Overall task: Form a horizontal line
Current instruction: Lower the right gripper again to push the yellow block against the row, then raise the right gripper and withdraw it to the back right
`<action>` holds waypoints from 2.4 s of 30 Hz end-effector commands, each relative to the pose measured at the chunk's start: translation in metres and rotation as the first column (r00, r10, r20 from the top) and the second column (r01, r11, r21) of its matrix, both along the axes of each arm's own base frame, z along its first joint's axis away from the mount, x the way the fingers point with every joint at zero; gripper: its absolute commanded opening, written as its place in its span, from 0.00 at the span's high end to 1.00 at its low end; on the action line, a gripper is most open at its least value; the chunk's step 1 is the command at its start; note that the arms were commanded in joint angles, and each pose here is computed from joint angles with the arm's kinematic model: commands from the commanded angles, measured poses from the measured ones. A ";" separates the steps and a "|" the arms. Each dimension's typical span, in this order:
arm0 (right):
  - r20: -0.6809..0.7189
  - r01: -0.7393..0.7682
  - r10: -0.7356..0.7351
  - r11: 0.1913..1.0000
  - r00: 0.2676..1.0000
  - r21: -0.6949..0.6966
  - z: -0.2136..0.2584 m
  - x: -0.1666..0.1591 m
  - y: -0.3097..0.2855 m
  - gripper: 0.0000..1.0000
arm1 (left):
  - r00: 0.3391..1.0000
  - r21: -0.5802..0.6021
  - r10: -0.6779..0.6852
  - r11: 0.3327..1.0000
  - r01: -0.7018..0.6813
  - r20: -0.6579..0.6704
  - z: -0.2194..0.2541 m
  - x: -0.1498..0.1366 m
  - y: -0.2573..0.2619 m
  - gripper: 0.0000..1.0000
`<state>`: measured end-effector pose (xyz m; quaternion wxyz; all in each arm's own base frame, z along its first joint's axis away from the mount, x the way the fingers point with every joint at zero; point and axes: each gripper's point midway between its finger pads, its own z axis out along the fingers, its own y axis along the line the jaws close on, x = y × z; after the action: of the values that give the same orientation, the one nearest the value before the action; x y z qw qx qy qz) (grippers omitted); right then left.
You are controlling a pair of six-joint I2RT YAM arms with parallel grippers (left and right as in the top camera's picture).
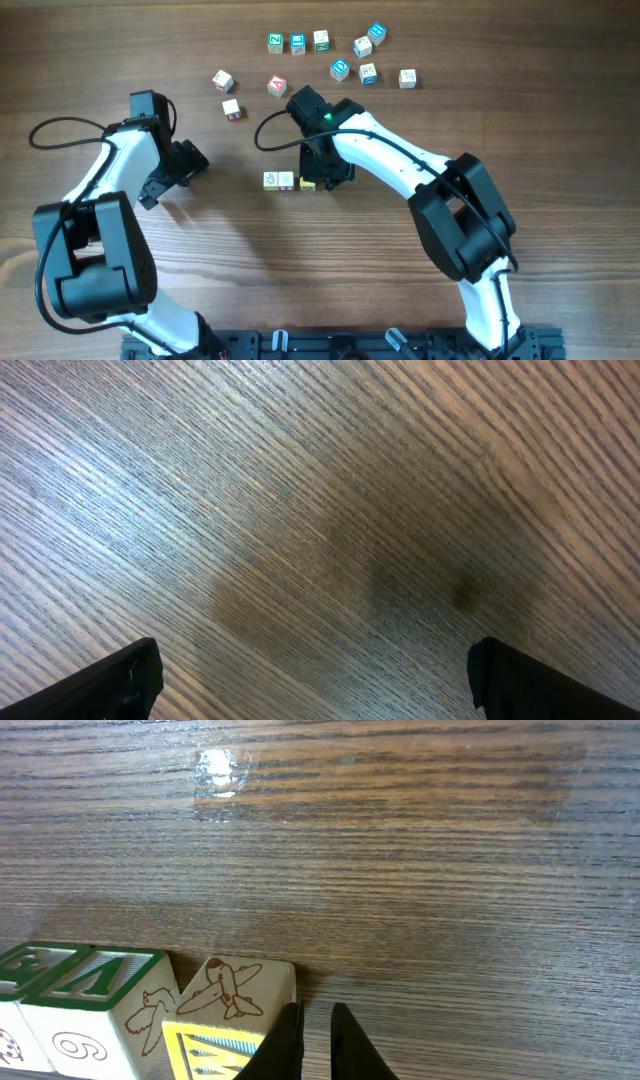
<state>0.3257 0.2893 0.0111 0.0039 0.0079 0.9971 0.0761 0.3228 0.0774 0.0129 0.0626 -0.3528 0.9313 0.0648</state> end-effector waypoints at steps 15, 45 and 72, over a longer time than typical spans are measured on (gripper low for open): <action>0.027 0.001 -0.002 0.999 1.000 0.038 0.001 0.006 0.008 0.88 | 1.000 -0.007 0.018 1.000 -0.018 -0.007 -0.003 -0.001 0.001 0.00; 0.100 0.022 -0.017 0.999 0.995 -0.047 -0.001 0.020 -0.008 0.84 | 1.000 -0.007 0.018 1.000 -0.018 -0.007 -0.003 -0.001 0.001 0.00; 0.207 0.212 -0.204 0.977 0.957 -0.016 0.005 0.090 -0.069 0.96 | 1.000 -0.007 0.018 1.000 -0.018 -0.007 -0.003 -0.001 0.001 0.00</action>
<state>0.3963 0.2573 0.0168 0.1127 0.0593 0.9898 0.0635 0.3228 0.0774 0.0129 0.0626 -0.3528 0.9313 0.0648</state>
